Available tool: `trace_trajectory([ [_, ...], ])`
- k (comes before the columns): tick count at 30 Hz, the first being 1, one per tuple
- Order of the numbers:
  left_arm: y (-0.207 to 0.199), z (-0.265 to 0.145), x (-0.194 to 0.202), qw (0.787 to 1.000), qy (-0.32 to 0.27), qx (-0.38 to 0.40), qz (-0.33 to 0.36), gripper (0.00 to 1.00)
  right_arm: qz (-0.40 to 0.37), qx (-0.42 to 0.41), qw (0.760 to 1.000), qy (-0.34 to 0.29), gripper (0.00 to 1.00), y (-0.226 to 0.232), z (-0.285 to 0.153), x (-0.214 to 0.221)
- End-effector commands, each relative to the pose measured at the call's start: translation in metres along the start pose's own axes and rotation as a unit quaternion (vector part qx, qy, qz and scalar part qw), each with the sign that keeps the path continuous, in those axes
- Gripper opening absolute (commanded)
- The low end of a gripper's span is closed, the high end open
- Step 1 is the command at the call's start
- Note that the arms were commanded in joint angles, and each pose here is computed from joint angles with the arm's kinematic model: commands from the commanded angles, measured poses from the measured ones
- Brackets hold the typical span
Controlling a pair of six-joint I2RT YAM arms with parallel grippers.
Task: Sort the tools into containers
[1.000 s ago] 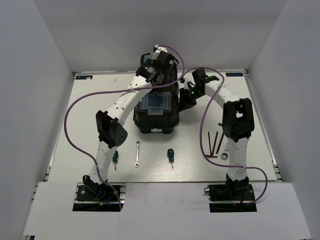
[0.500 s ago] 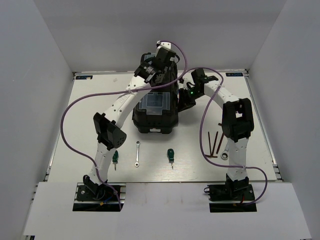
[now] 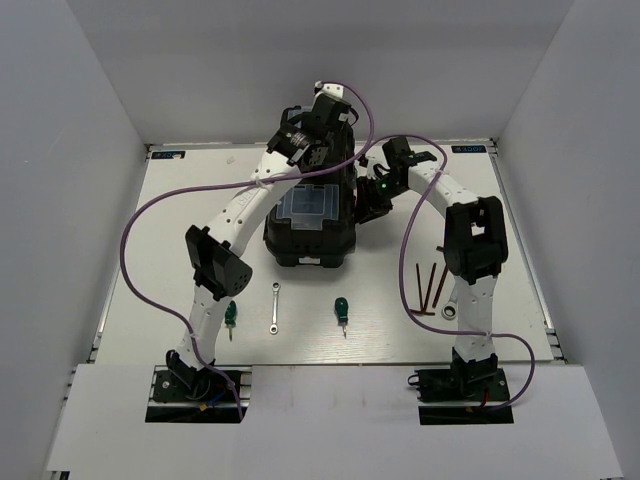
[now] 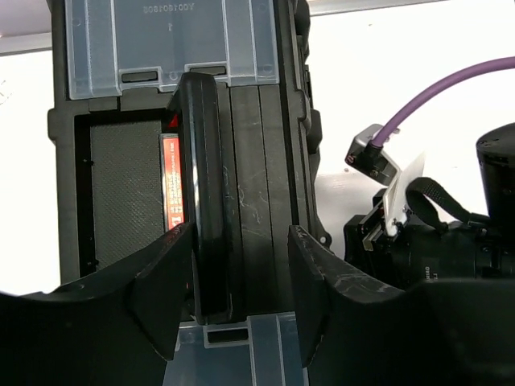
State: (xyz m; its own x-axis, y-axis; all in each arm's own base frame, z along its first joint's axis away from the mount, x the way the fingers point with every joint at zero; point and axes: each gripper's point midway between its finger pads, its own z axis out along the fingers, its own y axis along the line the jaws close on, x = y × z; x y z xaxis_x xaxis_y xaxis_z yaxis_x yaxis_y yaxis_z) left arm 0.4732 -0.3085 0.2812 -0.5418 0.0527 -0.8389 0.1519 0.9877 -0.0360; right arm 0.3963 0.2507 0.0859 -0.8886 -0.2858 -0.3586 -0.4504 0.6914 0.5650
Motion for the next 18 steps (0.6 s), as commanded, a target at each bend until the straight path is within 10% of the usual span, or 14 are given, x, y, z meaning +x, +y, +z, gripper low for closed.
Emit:
trace_trajectory([
  [1, -0.032, -0.033, -0.002, 0.996, 0.013, 0.084, -0.019, 0.6, -0.044, -0.072, 0.996, -0.025, 0.37, 0.053, -0.006, -0.018],
  [18, -0.013, 0.008, 0.061, 0.994, 0.102, 0.021, 0.019, 0.5, -0.041, -0.07, 0.996, -0.024, 0.39, 0.05, -0.017, -0.012],
])
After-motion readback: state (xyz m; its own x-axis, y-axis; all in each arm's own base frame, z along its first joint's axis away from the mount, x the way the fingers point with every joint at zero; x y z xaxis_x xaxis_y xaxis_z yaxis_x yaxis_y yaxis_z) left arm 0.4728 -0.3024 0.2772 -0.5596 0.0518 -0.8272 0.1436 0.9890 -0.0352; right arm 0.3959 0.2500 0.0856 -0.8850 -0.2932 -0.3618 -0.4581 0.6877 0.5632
